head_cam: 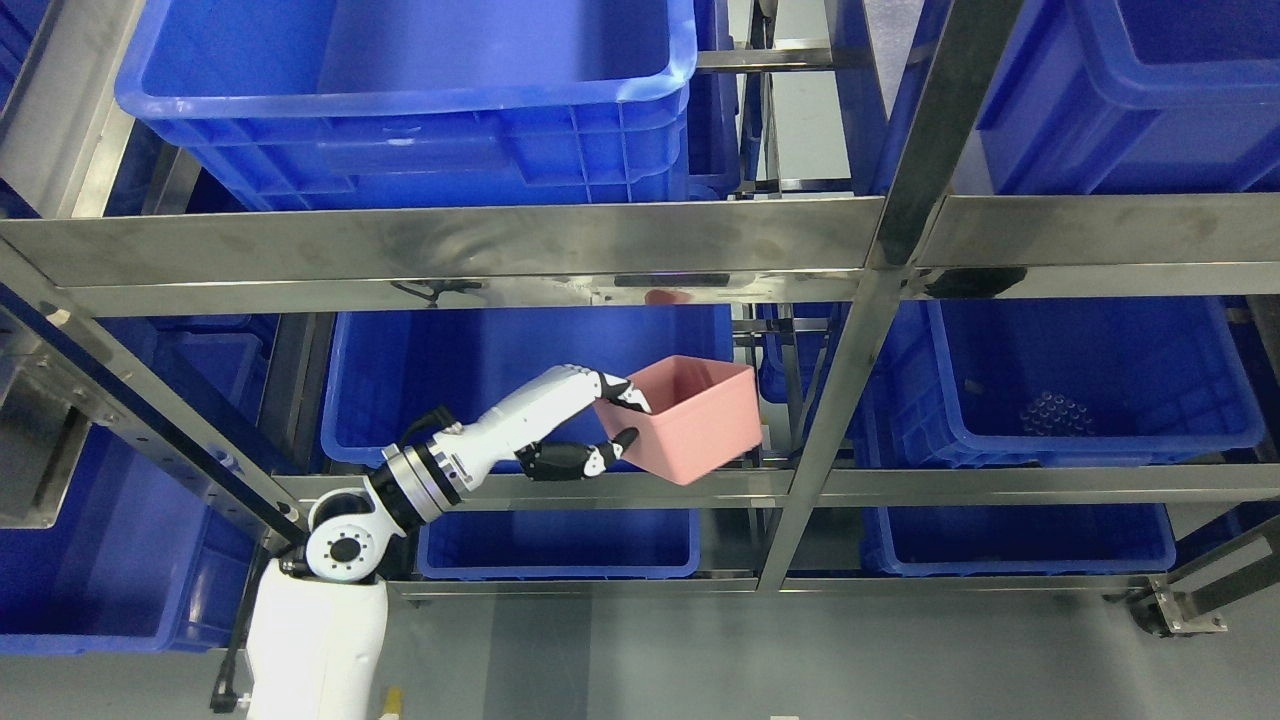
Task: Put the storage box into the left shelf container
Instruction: 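Lower the pink box into the blue bin and open the left hand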
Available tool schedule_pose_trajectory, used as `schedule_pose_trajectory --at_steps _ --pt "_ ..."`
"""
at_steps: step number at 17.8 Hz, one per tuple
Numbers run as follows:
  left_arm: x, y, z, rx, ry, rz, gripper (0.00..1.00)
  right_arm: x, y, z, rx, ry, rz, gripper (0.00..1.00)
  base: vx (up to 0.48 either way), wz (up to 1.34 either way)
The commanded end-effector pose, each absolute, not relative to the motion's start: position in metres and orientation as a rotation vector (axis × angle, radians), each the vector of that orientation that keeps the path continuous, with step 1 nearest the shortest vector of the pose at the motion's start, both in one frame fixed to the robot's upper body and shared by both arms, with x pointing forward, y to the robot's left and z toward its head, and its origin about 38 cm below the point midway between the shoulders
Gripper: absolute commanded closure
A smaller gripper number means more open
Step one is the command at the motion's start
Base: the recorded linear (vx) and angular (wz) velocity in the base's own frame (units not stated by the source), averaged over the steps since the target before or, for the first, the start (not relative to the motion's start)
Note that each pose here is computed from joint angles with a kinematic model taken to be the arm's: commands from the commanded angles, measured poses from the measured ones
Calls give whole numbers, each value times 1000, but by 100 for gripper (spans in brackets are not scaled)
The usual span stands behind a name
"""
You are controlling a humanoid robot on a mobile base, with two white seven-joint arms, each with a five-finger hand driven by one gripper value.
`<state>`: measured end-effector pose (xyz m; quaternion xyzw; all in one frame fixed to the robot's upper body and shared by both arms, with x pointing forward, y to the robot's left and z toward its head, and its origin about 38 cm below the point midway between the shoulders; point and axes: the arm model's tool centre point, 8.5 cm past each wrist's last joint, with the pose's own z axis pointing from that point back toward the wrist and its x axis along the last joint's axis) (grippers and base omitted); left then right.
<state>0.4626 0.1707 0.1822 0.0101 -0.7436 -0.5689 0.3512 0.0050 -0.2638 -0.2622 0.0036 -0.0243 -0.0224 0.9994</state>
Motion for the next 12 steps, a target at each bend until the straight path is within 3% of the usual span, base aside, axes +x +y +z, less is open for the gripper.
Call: schedule_pose_trajectory --at_steps 1,4,7,9,12 --pt "494 228 166 98 -1809 -1319 95 -5 -261 -260 165 -45 -44 0 0 0" --pt "494 228 166 97 -1807 -1317 85 -5 -261 -260 165 -45 -44 0 0 0" --pt "494 229 152 68 -1775 -1286 60 -5 -261 -260 165 -45 -44 0 -7 0" --pt "494 229 153 66 -1784 -1288 36 -5 -261 -260 165 -45 -44 0 0 0" --pt "493 228 158 75 -1812 -1293 18 -5 -261 -260 165 -45 -44 0 0 0"
